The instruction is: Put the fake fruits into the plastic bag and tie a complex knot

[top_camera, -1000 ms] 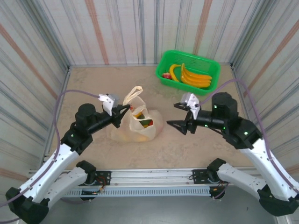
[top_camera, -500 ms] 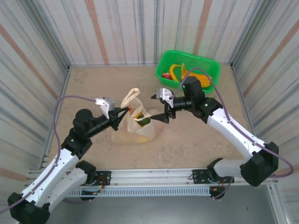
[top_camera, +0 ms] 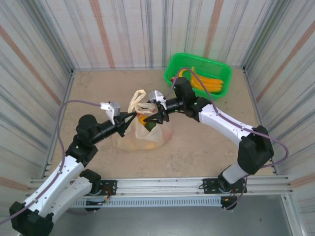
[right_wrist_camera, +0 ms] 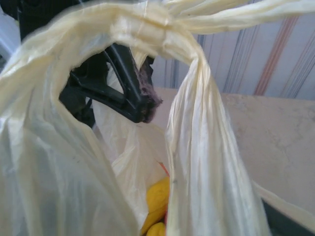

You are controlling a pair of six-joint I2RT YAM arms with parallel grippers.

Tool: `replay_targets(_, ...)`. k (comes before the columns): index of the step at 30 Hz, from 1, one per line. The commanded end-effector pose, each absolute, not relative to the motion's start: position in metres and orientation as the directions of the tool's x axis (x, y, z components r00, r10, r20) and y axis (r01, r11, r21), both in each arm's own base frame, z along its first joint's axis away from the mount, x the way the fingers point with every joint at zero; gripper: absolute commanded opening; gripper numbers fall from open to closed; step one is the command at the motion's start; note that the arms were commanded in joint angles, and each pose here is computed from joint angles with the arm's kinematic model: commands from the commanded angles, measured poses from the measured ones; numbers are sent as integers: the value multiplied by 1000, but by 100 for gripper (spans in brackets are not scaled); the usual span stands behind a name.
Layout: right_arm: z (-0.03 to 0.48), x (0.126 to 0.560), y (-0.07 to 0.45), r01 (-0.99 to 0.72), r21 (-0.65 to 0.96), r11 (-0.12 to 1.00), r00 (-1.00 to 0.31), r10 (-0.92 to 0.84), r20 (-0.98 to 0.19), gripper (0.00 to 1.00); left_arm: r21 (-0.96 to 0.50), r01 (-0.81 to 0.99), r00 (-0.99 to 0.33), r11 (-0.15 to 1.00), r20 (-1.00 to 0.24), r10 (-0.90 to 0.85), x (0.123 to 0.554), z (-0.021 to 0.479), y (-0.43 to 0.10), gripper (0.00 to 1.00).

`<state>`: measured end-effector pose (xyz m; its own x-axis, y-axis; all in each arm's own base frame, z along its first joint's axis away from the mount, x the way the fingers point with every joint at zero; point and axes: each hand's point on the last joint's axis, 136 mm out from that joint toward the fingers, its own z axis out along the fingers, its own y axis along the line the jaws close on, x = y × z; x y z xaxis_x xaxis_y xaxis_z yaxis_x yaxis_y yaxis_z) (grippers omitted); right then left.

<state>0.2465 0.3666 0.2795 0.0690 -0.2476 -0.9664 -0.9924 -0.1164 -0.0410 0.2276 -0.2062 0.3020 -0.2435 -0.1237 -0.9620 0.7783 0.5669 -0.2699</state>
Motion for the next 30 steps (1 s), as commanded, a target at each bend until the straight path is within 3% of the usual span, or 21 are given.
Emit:
replay_targets(1, 305, 257, 364, -995, -60, -78, 74, -186, -980, 20, -256, 794, -220, 552, -967, -132, 226, 309, -206, 0)
replay_targets(2, 306, 257, 361, -996, -62, -68, 73, -181, -981, 4, -255, 790, -219, 557, -967, -132, 227, 310, -205, 0)
replay_targets(3, 309, 255, 358, -996, -71, -60, 80, -173, -982, 0, -256, 786, -221, 563, -966, -131, 228, 310, -204, 0)
replay_targets(8, 314, 236, 350, -987, -160, -13, 160, -156, -975, 0, -282, 799, -276, 531, -957, -93, 230, 311, -214, 0)
replay_targets(11, 306, 236, 355, -967, -250, 53, 233, -223, -947, 0, -340, 849, -372, 404, -928, -1, 222, 310, -236, 0)
replay_targets(15, 307, 261, 355, -945, -256, 204, 195, -278, -941, 0, -444, 841, -489, 308, -868, 84, 222, 308, -254, 6)
replay_targets(18, 303, 270, 354, -922, -283, 264, 196, -314, -929, 0, -436, 850, -469, 295, -882, 45, 222, 315, -254, 8)
replay_targets(23, 296, 265, 353, -929, -267, 255, 176, -331, -927, 0, -395, 858, -421, 328, -907, 7, 221, 320, -248, 10)
replay_targets(26, 299, 253, 352, -943, -263, 205, 191, -314, -930, 25, -399, 829, -440, 392, -898, 18, 230, 311, -243, 6)
replay_targets(30, 318, 212, 333, -983, -186, 3, 180, -222, -958, 66, -411, 789, -462, 456, -887, 0, 242, 303, -232, 2)
